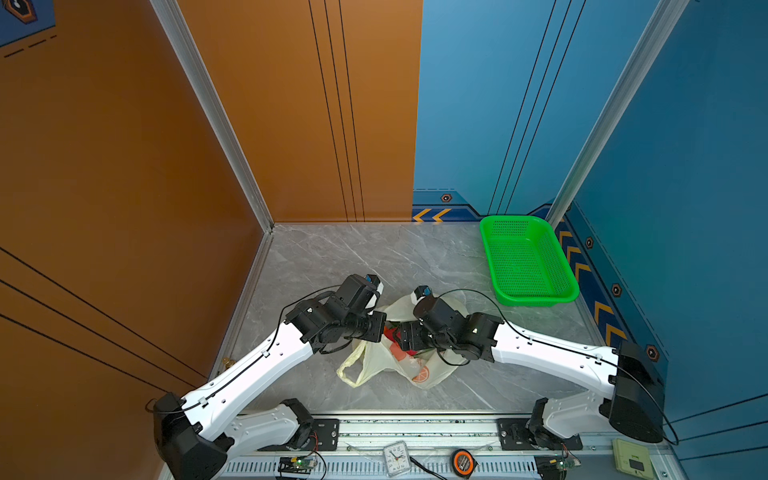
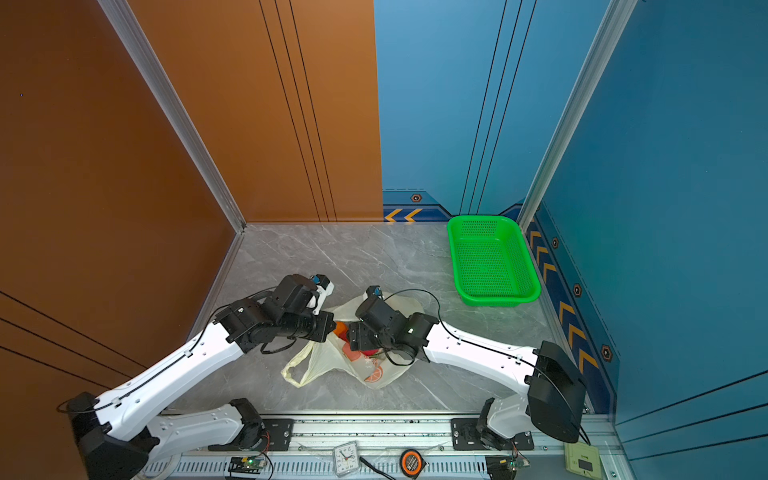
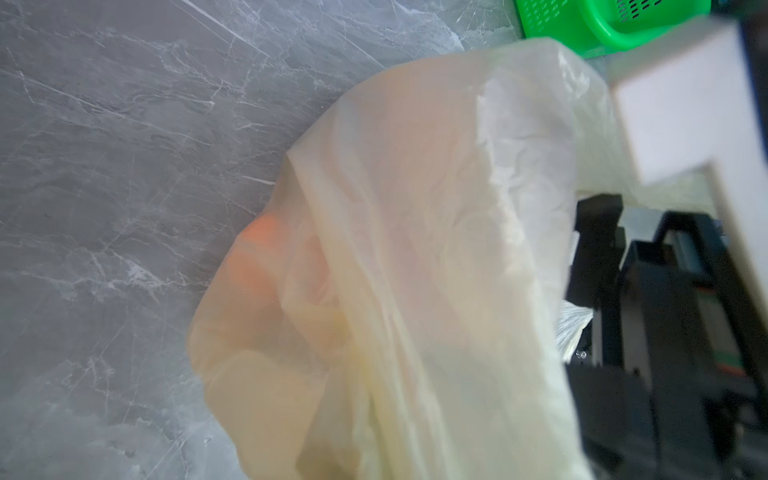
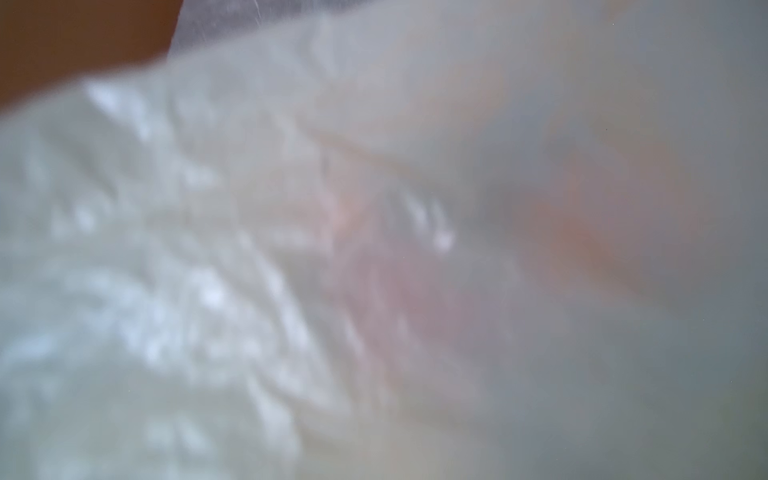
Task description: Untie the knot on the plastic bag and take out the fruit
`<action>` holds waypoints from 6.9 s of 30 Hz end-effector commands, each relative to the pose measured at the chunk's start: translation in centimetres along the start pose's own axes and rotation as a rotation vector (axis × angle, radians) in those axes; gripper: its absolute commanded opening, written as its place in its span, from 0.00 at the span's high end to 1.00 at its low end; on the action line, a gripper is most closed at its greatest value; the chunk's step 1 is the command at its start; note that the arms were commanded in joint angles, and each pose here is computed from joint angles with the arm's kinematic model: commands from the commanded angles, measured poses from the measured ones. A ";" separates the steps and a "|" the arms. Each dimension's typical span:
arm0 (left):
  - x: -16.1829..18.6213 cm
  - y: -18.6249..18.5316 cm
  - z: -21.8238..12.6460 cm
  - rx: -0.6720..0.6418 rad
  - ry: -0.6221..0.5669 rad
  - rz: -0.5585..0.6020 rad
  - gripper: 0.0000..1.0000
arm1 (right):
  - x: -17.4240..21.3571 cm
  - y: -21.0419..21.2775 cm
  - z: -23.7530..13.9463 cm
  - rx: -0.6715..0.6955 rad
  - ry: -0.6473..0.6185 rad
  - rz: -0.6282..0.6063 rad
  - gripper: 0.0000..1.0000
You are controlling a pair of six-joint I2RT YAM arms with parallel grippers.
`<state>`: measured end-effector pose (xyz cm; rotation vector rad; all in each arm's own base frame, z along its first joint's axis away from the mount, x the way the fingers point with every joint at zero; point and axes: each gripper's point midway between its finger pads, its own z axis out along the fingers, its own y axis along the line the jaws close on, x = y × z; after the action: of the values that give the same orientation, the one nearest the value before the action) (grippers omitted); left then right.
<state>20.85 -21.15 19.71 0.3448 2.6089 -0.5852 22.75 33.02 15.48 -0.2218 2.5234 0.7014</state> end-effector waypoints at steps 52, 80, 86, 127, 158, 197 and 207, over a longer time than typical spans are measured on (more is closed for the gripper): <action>-1.3 -0.4 2.3 -0.102 0.057 -0.093 1.00 | 3.1 -1.9 1.3 -0.026 0.173 -0.103 0.11; 5.6 1.5 2.5 -0.127 0.153 -0.091 1.00 | 7.1 -1.8 1.9 0.152 0.182 -0.158 0.01; 6.3 1.7 2.7 -0.143 0.158 -0.063 1.00 | 5.0 -3.9 2.3 0.248 0.090 0.005 0.00; 3.9 -1.4 4.3 -0.064 0.127 -0.054 1.00 | 2.4 -6.6 1.1 0.277 0.103 0.647 0.00; 3.6 -2.0 4.0 -0.055 0.100 -0.050 1.00 | 3.7 -7.0 6.9 0.299 0.009 1.200 0.00; 4.6 -0.9 4.3 -0.067 0.126 -0.037 1.00 | -2.3 -7.1 0.9 0.251 -0.173 0.902 0.93; 4.6 -1.1 4.4 -0.068 0.131 -0.021 1.00 | -4.6 -6.6 -0.7 0.197 -0.221 0.893 0.94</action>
<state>18.36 -23.48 14.36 0.3099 2.7489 -0.5021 26.97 27.90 12.02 1.0595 2.4699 0.6517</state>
